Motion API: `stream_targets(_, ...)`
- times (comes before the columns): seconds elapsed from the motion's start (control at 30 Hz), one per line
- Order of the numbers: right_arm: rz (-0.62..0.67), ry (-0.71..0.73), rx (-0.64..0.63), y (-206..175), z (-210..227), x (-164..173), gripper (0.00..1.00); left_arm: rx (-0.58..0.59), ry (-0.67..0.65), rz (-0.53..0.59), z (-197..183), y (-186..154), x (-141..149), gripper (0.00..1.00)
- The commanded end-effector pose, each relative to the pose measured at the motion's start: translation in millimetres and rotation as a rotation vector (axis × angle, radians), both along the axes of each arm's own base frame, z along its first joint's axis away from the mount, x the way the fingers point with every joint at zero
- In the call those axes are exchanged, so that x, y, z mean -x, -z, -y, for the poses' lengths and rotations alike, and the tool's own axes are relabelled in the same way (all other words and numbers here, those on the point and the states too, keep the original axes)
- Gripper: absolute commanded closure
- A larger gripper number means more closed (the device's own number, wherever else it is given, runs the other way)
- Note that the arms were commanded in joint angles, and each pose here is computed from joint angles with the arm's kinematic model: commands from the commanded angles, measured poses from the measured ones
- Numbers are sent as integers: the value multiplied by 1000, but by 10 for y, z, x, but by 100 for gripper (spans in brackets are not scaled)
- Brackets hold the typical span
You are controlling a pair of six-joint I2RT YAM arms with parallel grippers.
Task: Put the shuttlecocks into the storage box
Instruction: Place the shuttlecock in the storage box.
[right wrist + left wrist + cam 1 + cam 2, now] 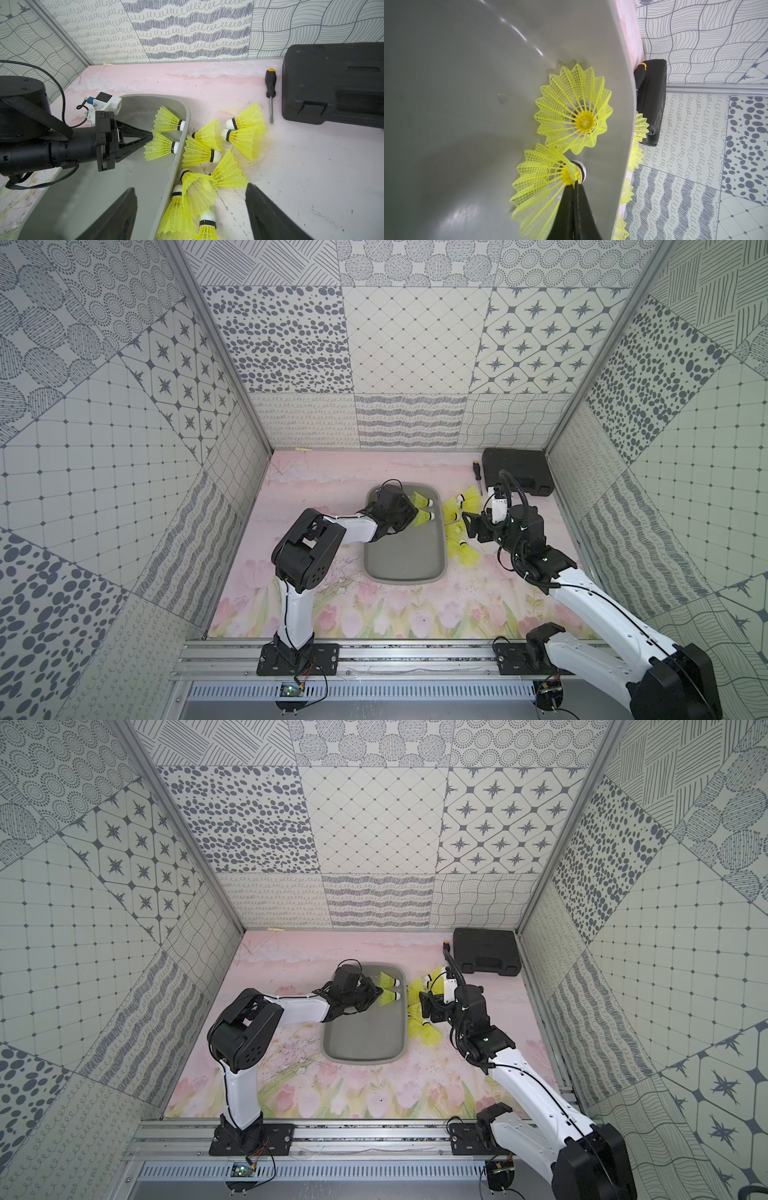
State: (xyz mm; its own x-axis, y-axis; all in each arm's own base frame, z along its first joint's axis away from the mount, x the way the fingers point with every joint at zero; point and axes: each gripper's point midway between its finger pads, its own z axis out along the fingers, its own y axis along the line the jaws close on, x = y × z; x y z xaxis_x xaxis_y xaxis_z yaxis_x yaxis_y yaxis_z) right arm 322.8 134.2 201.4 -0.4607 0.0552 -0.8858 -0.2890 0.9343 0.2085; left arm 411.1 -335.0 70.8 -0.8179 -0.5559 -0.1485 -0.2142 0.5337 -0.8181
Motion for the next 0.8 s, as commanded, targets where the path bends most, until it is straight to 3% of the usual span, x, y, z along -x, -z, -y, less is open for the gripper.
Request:
stream_targets(0.0, 25, -4, -16, -50, -1, -2, 14, 8, 22, 32, 71, -60, -32, 100)
stream_targets(0.77, 17, 1, -11, -38, 23, -1, 14, -56, 34, 35, 51, -27, -90, 86)
